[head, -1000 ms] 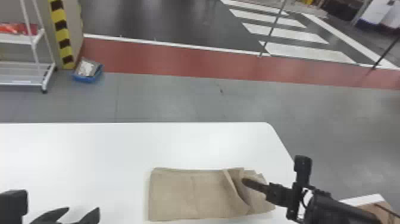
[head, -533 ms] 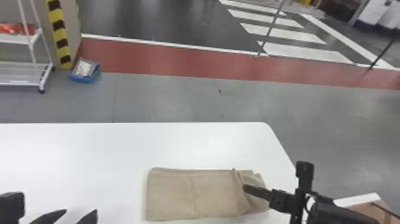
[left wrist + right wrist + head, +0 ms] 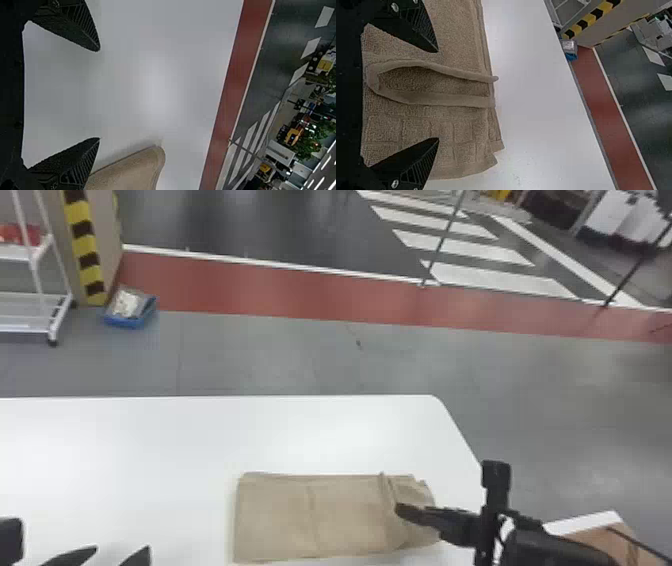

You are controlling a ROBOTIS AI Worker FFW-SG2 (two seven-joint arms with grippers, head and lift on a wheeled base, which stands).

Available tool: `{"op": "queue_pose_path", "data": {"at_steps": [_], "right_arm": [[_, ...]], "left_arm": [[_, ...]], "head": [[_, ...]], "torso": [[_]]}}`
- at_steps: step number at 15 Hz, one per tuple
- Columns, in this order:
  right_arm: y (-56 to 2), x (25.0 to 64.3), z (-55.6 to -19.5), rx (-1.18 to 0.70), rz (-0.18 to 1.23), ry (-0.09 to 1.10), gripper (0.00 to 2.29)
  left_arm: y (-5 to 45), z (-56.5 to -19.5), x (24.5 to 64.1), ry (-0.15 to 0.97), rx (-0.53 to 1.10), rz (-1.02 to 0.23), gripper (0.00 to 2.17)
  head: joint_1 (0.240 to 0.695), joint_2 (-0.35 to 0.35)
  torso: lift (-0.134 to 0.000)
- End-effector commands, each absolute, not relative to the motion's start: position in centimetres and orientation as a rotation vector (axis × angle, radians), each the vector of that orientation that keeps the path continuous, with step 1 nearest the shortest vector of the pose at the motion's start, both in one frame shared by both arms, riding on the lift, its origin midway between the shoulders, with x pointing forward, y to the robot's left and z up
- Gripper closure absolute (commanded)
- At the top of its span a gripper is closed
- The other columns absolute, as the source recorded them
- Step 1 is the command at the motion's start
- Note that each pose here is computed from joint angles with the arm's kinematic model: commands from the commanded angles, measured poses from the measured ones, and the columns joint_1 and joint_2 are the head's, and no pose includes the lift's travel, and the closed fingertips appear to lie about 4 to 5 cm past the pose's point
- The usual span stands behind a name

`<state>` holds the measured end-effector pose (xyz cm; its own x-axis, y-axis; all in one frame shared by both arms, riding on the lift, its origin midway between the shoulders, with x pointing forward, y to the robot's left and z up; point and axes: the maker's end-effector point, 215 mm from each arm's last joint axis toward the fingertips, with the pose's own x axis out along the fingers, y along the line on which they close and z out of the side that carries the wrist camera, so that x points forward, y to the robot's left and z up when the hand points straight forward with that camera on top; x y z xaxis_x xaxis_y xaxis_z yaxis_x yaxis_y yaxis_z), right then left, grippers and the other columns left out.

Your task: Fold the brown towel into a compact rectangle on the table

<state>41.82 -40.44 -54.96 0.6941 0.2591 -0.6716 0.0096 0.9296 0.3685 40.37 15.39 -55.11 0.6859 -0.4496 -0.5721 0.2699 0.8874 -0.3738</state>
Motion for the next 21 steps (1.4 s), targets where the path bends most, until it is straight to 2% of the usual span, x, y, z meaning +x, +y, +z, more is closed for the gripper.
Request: {"op": "queue_pose_path", "data": {"at_steps": [1,4,7,13,14,17,18,19,21], "right_arm": [[-39.3,42.2,-55.7,0.336,0.154,0.823,0.05],[-38.4,42.7,-56.7,0.303,0.161,0.855,0.11],[-38.1,43.1,-56.7,0.283,0.167,0.856,0.35],[-38.1,43.3,-56.8,0.274,0.171,0.851,0.48],[-38.0,43.4,-56.8,0.271,0.175,0.849,0.62],[-38.0,43.4,-56.8,0.272,0.176,0.849,0.66],[-38.1,43.4,-56.6,0.277,0.176,0.844,0.87],[-38.1,43.5,-56.4,0.296,0.179,0.831,0.97],[-38.4,43.5,-55.8,0.321,0.177,0.812,0.97]], "left_arm": [[15.6,-55.2,40.3,0.710,-0.270,-0.404,0.08],[15.7,-55.4,40.2,0.714,-0.273,-0.404,0.08],[16.0,-55.5,40.1,0.715,-0.274,-0.398,0.08],[16.1,-55.5,40.3,0.709,-0.271,-0.398,0.08],[16.1,-55.5,40.3,0.707,-0.271,-0.397,0.08],[16.1,-55.6,40.4,0.707,-0.272,-0.398,0.08],[16.3,-55.5,40.4,0.706,-0.268,-0.398,0.08],[16.2,-55.5,40.4,0.705,-0.268,-0.398,0.08],[16.2,-55.4,40.5,0.703,-0.267,-0.399,0.08]], "head": [[0.695,-0.338],[0.695,-0.317],[0.695,-0.303],[0.695,-0.289],[0.695,-0.289],[0.695,-0.288],[0.695,-0.288],[0.695,-0.286],[0.695,-0.286]], "torso": [[0.000],[0.000],[0.000],[0.000],[0.000],[0.000],[0.000],[0.000],[0.000]]}}
